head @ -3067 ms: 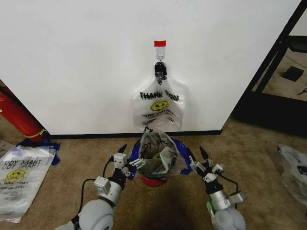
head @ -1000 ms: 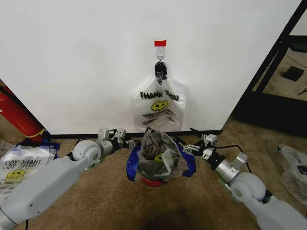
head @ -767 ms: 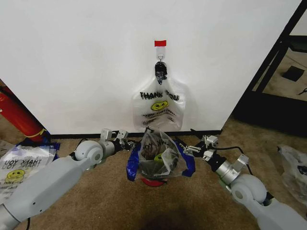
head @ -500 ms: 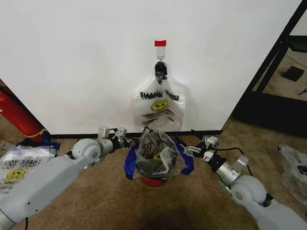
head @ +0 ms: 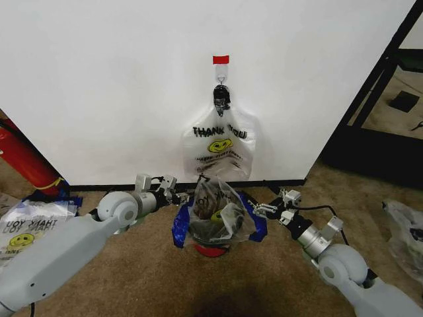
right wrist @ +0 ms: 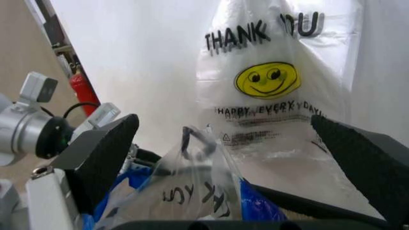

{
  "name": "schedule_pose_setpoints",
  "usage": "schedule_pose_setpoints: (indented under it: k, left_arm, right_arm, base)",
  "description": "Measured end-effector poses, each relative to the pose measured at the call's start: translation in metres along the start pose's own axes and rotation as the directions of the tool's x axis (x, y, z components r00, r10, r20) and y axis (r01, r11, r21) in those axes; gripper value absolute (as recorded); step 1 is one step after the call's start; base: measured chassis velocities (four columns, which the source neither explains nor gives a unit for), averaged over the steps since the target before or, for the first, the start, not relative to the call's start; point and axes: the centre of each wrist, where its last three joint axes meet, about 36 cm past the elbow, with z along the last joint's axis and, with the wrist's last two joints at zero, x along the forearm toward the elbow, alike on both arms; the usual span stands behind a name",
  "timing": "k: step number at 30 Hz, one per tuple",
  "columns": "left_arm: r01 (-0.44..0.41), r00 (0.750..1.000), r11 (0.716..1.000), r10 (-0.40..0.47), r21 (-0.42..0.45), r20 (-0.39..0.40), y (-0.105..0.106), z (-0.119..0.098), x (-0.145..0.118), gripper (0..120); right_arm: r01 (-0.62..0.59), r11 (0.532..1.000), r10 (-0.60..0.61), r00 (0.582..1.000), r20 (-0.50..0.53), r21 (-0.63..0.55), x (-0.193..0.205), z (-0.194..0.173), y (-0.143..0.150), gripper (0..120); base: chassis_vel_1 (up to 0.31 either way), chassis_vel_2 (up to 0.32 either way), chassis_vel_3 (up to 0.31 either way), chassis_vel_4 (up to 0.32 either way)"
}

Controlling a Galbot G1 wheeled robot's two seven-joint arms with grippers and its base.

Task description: Pick up the garbage bag from the wall and place it over the trash bin.

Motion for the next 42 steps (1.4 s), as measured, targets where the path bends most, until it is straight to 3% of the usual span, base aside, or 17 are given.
schedule_pose_setpoints:
  k: [3, 5, 7, 22, 26, 31, 38, 42]
  left_arm:
    - [0.002, 1.000, 1.000, -0.002, -0.007, -0.005, 0.002, 0.001, 0.000, 74]
    - [-0.002, 1.000, 1.000, 0.001, -0.030, -0.022, -0.005, 0.008, 0.000, 57]
    - [0.004, 1.000, 0.999, -0.005, -0.034, -0.028, -0.010, 0.009, 0.000, 50]
    - [0.012, 0.998, 1.000, -0.013, -0.017, -0.066, -0.023, 0.004, -0.008, 0]
    - [0.021, 0.998, 1.000, -0.021, 0.006, -0.063, -0.027, 0.002, -0.005, 0]
    - [0.103, 0.994, 0.990, -0.100, 0.095, -0.032, -0.038, -0.008, 0.005, 0]
    - [0.231, 0.971, 0.939, -0.239, 0.254, 0.002, -0.060, -0.007, 0.028, 0]
    - [0.348, 0.929, 0.858, -0.370, 0.378, -0.017, -0.076, 0.013, 0.038, 0]
  right_arm:
    - [0.000, 1.000, 0.000, 1.000, -0.001, -0.001, 0.001, 0.000, 0.000, 100]
    - [-0.001, 1.000, 0.001, 1.000, 0.000, 0.002, 0.000, 0.000, -0.001, 100]
    - [-0.002, 1.000, 0.002, 1.000, 0.003, 0.002, 0.000, -0.001, -0.001, 100]
    - [-0.011, 1.000, 0.011, 1.000, 0.005, -0.002, 0.004, 0.001, 0.000, 100]
    - [-0.012, 1.000, 0.012, 1.000, 0.008, -0.002, 0.005, 0.002, 0.001, 100]
    - [-0.019, 1.000, 0.019, 1.000, 0.015, -0.011, 0.005, 0.003, 0.003, 100]
    - [-0.060, 0.998, 0.061, 0.997, 0.036, -0.035, 0.008, 0.003, 0.007, 100]
    - [-0.100, 0.993, 0.103, 0.994, 0.046, -0.057, 0.009, 0.004, 0.012, 100]
  base:
    - [0.000, 0.000, 0.000, 0.000]
    - [0.000, 0.000, 0.000, 0.000]
    - [0.000, 0.000, 0.000, 0.000]
    - [0.000, 0.000, 0.000, 0.000]
    - [0.000, 0.000, 0.000, 0.000]
    - [0.000, 0.000, 0.000, 0.000]
    - [0.000, 0.000, 0.000, 0.000]
    - [0.000, 0.000, 0.000, 0.000]
